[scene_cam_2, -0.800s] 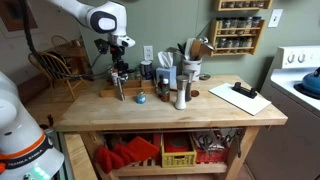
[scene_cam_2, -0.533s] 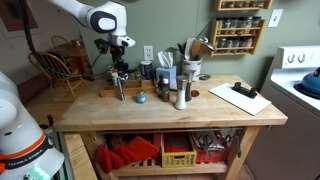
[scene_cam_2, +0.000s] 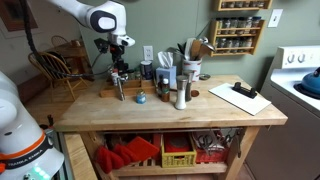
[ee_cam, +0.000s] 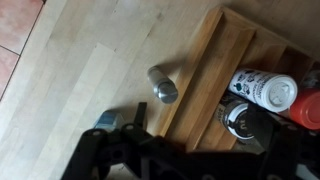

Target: Pick up the white container from the tray and put it on the table

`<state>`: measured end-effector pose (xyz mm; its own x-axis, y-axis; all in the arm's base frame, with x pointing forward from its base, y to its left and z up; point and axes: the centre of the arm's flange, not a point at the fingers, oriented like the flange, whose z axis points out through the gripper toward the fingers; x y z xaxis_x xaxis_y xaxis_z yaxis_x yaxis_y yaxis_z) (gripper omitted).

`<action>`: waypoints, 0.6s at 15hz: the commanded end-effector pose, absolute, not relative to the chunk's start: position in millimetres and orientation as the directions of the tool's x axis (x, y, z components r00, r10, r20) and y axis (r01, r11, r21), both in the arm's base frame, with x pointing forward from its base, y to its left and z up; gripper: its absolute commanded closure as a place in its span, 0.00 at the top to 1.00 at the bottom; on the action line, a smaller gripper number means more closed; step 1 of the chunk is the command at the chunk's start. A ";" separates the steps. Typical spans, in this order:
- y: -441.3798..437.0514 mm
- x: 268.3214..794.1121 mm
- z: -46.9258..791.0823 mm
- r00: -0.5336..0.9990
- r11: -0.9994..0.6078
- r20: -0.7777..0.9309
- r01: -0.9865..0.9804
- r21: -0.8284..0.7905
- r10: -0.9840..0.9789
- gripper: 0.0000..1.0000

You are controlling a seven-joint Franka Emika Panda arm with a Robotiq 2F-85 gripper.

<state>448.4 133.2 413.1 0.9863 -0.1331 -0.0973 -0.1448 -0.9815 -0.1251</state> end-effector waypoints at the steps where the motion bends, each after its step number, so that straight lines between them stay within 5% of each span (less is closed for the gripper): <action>1: 175.1 456.5 421.1 0.990 -0.990 -0.081 -0.123 -0.073 -0.117 1.00; 9: 238.8 469.4 399.0 0.989 -0.990 -0.056 -0.140 -0.016 -0.138 1.00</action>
<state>450.2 226.3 414.6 0.9927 -0.1075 -0.0542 -0.1094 -0.9935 -0.0324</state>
